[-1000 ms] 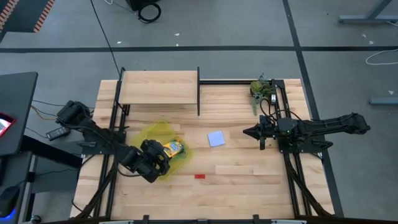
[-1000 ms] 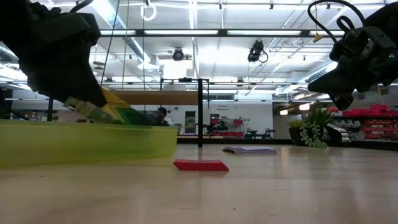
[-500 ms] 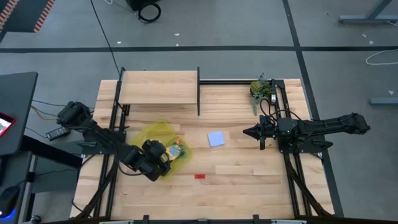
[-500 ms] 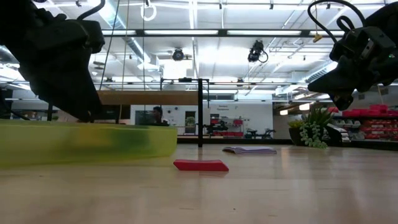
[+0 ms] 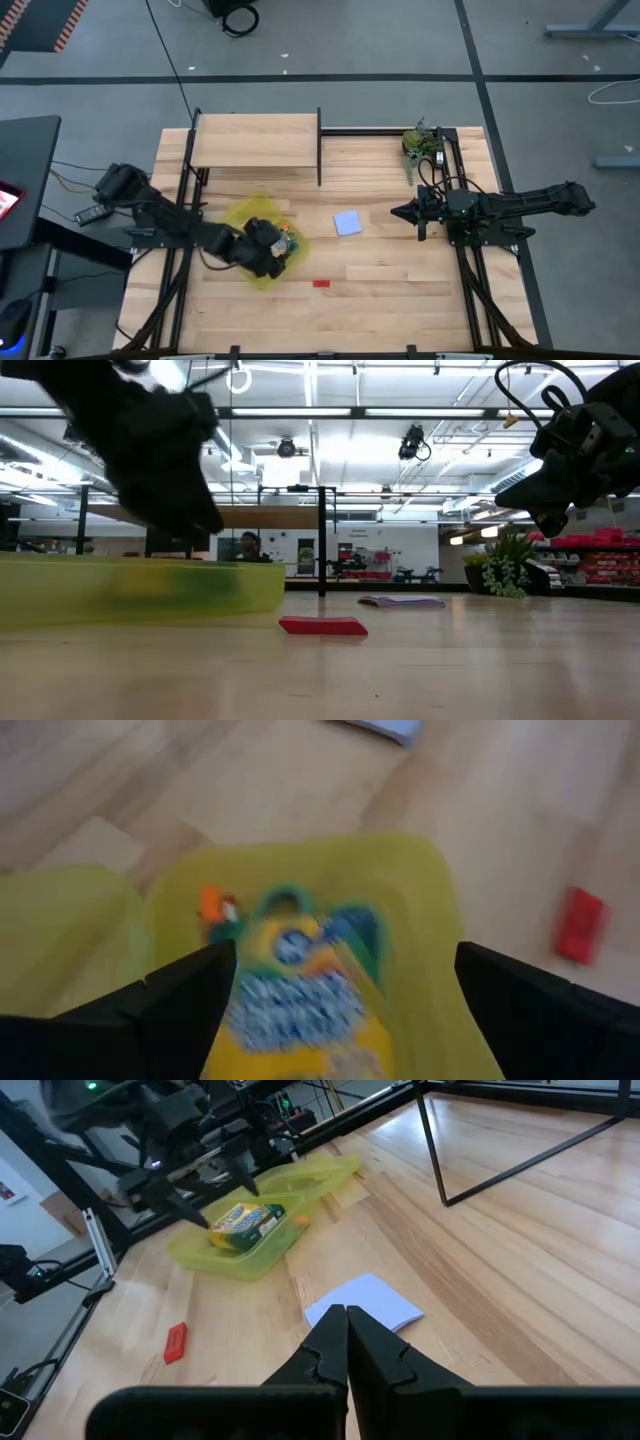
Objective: Pack school essentials
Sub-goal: Put the purple sticky notes into the yellow supply box
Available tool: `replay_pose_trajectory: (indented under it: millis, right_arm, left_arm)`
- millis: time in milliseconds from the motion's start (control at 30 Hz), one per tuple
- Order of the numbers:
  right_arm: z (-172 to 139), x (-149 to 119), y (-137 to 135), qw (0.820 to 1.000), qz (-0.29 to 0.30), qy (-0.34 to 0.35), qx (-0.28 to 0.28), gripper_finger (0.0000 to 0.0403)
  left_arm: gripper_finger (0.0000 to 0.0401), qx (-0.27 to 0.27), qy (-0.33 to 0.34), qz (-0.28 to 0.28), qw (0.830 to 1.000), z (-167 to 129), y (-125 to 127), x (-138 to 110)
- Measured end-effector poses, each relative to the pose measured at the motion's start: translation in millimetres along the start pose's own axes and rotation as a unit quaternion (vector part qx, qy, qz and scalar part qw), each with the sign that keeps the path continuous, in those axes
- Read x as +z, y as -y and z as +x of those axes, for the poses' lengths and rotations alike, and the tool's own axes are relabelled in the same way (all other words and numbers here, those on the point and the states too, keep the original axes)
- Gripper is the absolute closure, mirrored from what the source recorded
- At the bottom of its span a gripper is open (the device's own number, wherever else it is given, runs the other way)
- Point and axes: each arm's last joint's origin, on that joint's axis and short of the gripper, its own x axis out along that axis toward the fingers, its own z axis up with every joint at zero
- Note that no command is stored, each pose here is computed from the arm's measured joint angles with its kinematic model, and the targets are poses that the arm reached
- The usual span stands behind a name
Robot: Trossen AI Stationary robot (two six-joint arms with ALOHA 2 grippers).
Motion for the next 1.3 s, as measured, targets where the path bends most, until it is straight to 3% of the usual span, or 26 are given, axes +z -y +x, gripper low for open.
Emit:
replay_pose_trajectory:
  millis: [367, 533, 633, 800, 967, 1067, 1300]
  right_arm:
    - [0.0, 0.0, 0.0, 1.000, 0.000, 0.000, 0.000, 0.0393]
    - [0.0, 0.0, 0.0, 1.000, 0.000, 0.000, 0.000, 0.0393]
    - [0.0, 0.0, 0.0, 1.000, 0.000, 0.000, 0.000, 0.0393]
    - [0.0, 0.1, 0.0, 1.000, 0.000, 0.000, 0.000, 0.0393]
    - [0.0, 0.0, 0.0, 1.000, 0.000, 0.000, 0.000, 0.0393]
    - [0.0, 0.1, -0.1, 1.000, 0.000, 0.001, 0.000, 0.0393]
    - [0.0, 0.0, 0.0, 1.000, 0.000, 0.000, 0.000, 0.0393]
  left_arm:
    - [0.0016, -0.007, 0.024, 0.089, 0.996, 50.0, 9.5, 52.9]
    - [0.0016, 0.010, 0.018, 0.185, 0.982, 81.8, 23.1, 66.4]
    - [0.0016, 0.017, 0.015, 0.264, 0.964, 101.6, 32.9, 72.5]
    - [0.0017, 0.027, 0.008, 0.393, 0.919, 130.3, 44.9, 79.5]
    - [0.0017, 0.038, -0.001, 0.515, 0.856, 150.0, 46.3, 84.3]
    - [0.0017, 0.041, -0.001, 0.557, 0.829, 153.8, 43.7, 87.8]
    - [0.0052, 0.054, 0.006, 0.604, 0.795, 161.2, 32.3, 97.8]
